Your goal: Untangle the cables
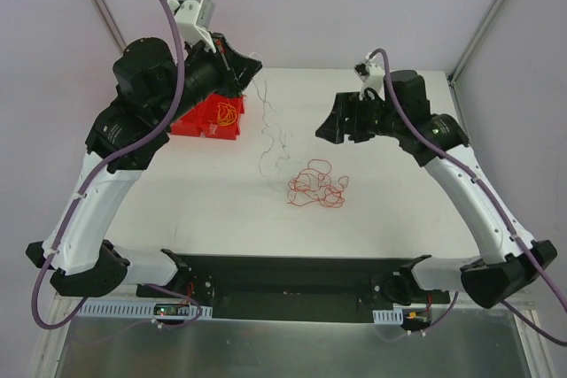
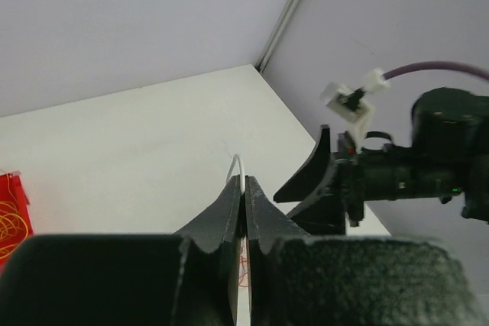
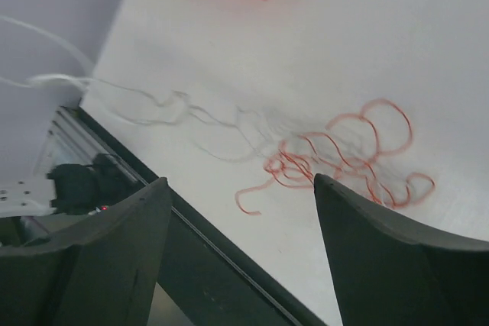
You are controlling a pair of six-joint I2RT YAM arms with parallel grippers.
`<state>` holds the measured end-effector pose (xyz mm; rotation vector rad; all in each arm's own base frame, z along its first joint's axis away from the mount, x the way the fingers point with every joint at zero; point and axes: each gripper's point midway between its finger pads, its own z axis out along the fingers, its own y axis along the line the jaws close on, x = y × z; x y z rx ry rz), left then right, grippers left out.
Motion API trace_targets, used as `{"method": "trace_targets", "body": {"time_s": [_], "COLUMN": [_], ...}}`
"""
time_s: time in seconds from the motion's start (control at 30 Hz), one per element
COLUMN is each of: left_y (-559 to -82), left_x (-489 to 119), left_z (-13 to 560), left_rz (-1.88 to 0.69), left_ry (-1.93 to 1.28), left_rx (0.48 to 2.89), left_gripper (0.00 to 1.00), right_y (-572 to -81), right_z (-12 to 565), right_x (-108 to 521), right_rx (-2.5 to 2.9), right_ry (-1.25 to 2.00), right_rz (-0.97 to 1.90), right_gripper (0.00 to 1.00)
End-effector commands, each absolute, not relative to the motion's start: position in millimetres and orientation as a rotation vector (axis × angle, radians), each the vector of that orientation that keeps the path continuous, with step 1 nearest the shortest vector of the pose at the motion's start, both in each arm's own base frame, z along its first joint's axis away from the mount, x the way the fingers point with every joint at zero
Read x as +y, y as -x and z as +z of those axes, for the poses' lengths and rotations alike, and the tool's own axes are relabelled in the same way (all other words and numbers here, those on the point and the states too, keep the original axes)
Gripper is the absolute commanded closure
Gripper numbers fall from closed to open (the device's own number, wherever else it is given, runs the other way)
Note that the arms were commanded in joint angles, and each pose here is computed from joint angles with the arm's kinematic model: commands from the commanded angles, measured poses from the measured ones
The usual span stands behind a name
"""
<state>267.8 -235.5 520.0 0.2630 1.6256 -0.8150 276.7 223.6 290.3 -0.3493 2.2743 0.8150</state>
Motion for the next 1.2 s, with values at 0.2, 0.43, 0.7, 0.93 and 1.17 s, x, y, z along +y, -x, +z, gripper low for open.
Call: {"method": "trace_targets", "body": {"time_s": [0.2, 0.43, 0.7, 0.93, 1.17], "left_y": [-249.9, -234.7, -200.8, -161.9, -179.4], "left_x": [-240.0, -243.5, -210.9, -164.6, -164.8], "left_z": [546.7, 567.4, 659.4, 731.2, 725.0], "left_rz": [-0.976, -1.083, -1.113, -1.072, -1.01], "left_ry": [-0.214, -0.218, -0.197, -0.158, -0.127], "left_rx": [1.571, 1.52, 1.233, 0.912, 0.925], "left_gripper": [1.0, 1.0, 1.0, 1.0, 1.0], "right_y": [-251.2, -293.0, -317.1, -313.1, -304.0], "right_z": [399.4, 337.0, 187.1, 99.0, 86.2], "right_x": [323.3, 336.1, 278.7, 191.5, 142.6], "right_rx": [1.794, 2.013, 2.351, 2.525, 2.592], "right_ry": [0.53, 0.405, 0.243, -0.008, -0.059], "right_rz": [1.165, 0.943, 0.623, 0.485, 0.324], "right_gripper": [0.24, 0.36, 0.69, 0.92, 0.89]}}
